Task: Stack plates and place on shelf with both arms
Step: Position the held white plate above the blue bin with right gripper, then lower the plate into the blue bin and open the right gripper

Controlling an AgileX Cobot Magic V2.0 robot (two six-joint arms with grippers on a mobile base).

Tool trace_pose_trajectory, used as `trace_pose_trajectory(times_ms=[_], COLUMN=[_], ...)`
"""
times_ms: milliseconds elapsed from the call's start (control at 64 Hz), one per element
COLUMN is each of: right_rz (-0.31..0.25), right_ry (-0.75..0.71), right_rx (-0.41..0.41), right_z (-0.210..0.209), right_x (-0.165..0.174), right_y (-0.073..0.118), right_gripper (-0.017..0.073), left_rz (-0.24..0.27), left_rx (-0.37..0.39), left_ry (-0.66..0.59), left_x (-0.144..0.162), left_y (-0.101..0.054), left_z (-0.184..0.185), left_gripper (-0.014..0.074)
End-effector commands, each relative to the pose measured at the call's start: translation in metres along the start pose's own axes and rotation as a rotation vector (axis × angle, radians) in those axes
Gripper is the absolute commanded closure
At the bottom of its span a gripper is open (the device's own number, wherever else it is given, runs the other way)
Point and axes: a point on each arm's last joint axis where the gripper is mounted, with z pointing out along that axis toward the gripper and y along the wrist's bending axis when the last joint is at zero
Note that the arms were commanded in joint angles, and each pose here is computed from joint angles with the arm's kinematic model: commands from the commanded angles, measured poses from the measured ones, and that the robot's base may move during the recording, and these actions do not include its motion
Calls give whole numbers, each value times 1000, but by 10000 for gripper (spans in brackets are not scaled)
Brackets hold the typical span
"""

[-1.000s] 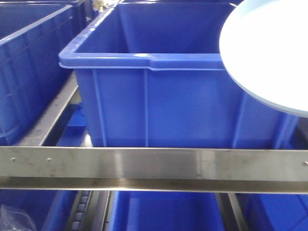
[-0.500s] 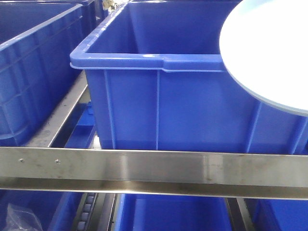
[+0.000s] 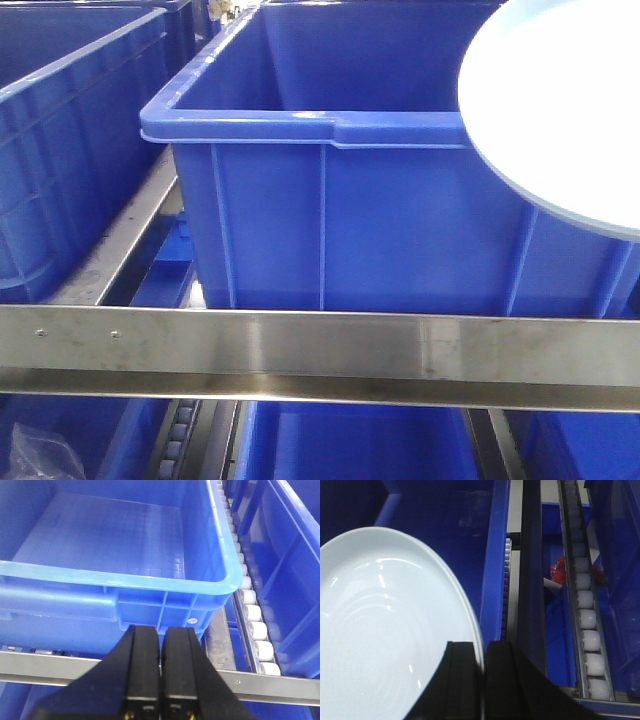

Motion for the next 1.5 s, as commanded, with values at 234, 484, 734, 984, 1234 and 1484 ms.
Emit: trace_pose_trajectory(times_ms=[234,484,734,984,1234,1484], right_rz=[2,2,1,57,127,153], right_ry=[-121,-189,-187,-225,-189,-142], right_rx=[-10,-20,-26,-44,-53,-117], right_z=[-4,-4,-4,22,87,159], right_x=[-17,-23,-23,-57,-115,-145], right_y=[2,3,3,9,18,45], right_gripper=[544,544,544,544,544,298], left_rz=[-11,-11,-11,-11,-11,-11], left_rx=[14,14,14,14,14,14], left_ry=[-97,-97,-97,-97,-97,-97], left_x=[-16,-16,-16,-16,-16,-16], left_y=[-2,-2,-2,-2,-2,-2], left_z=[-2,-2,-2,-2,-2,-2], left_gripper=[507,507,507,507,507,507])
